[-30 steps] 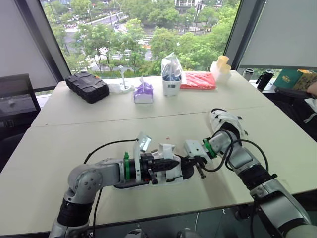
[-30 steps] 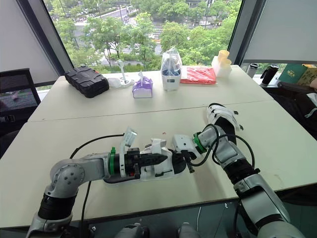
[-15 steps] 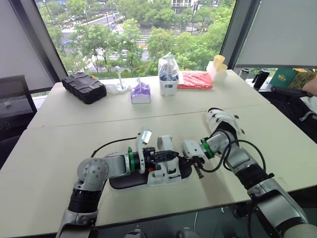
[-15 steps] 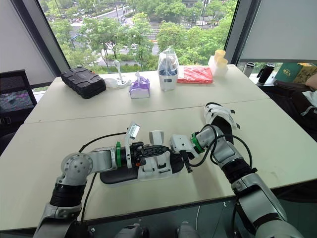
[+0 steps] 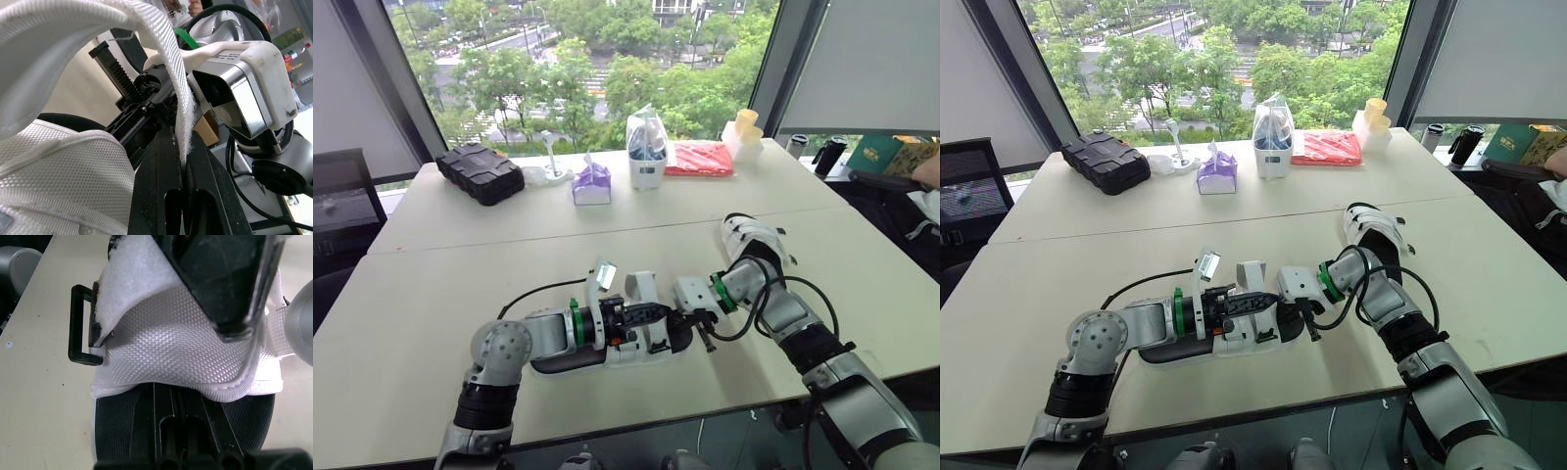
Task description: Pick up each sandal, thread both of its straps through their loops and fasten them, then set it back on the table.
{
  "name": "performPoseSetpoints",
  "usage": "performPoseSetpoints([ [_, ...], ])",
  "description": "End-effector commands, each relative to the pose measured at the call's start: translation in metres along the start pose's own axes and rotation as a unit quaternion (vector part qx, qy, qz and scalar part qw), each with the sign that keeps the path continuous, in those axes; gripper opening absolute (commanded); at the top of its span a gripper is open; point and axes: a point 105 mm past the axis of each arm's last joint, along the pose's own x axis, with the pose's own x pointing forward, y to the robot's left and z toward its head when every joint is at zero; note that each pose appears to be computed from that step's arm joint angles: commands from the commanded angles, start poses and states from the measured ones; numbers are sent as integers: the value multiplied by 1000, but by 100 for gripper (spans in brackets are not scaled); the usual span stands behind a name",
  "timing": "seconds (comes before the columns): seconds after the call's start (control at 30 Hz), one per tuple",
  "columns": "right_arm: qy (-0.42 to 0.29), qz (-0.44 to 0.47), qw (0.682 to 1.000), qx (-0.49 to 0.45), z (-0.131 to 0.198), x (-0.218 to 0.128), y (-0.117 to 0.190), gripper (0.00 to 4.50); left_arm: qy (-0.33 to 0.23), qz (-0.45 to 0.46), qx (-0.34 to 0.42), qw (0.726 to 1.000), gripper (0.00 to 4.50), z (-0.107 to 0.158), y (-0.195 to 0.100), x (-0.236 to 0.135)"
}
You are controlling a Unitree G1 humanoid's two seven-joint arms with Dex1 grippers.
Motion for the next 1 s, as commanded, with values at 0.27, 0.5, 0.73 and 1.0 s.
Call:
performPoseSetpoints([
  [0.27,25,12,1000,15,-11,6,6,0,32,14,19,999,4,-19,0,3],
  [0.5,24,12,1000,12,-11,7,6,0,38,20,27,999,4,-19,1,5],
  [0.73,25,12,1000,10,-10,7,4,0,101,21,175,979,4,-40,11,-5],
  [1.0,25,11,1000,9,-10,7,3,0,130,-12,333,934,4,-51,17,-12],
])
